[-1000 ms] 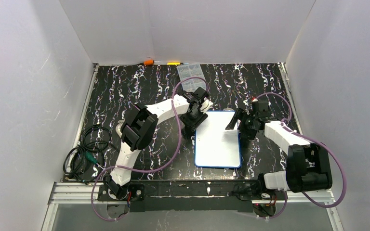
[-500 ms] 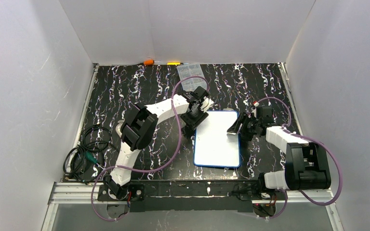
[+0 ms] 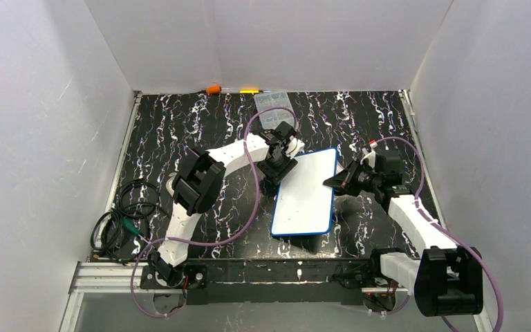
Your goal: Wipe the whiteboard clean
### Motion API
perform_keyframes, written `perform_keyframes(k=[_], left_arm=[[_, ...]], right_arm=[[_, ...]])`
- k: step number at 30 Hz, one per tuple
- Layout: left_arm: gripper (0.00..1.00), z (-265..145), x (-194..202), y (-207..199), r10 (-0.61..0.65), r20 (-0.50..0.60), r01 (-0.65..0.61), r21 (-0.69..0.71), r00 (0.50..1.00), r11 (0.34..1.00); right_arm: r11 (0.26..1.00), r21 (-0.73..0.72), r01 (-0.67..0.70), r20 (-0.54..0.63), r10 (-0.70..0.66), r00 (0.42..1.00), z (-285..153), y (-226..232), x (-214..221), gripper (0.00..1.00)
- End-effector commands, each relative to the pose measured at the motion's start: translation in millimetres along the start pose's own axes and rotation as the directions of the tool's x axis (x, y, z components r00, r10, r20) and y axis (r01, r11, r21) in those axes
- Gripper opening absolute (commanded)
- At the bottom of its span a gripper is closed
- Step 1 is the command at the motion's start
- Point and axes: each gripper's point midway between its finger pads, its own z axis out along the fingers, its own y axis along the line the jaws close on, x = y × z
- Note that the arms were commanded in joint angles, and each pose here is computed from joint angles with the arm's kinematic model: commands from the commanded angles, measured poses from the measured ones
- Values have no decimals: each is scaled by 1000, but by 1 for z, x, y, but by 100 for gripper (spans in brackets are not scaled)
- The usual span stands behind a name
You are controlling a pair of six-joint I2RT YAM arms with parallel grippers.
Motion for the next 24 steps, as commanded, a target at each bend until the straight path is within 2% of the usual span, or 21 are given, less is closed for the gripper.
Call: perform_keyframes(k=[1,5,6,9,10,13,16,18,22,24], left_arm=[[57,-7,4,-26,43,37,-46,87,998,995],[63,-63,-17,-15,48,171,-61,75,984,995],[66,-80,-22,-11,46,211,-62,68,976,996],[84,-138,-37,4,72,359,-89,31,931,996],[90,-170,-42,6,115,440,-124,-8,890,992],[97,-232,-34,4,287,578,-270,-118,764,956],[98,-275,-5,-6,475,625,-434,-232,619,870],[98,-284,25,-14,577,616,-529,-287,536,798],[98,-289,73,-35,657,629,-621,-330,417,711],[96,-289,84,-39,697,629,-628,-397,344,669]], right_arm=[[1000,3,18,-23,-18,1000,-6,15,6,1],[990,120,77,-17,-75,997,-7,21,6,1],[984,156,89,3,-91,996,-9,25,2,1],[977,202,66,114,-90,989,-18,53,-20,1],[978,204,35,148,-66,987,-19,62,-26,1],[981,178,-80,247,34,968,-15,95,-43,1],[980,118,-160,313,116,942,-6,132,-62,1],[977,94,-190,346,147,927,-2,156,-71,1],[960,-19,-280,373,267,889,6,199,-84,1],[943,-85,-323,357,331,873,10,216,-83,1]])
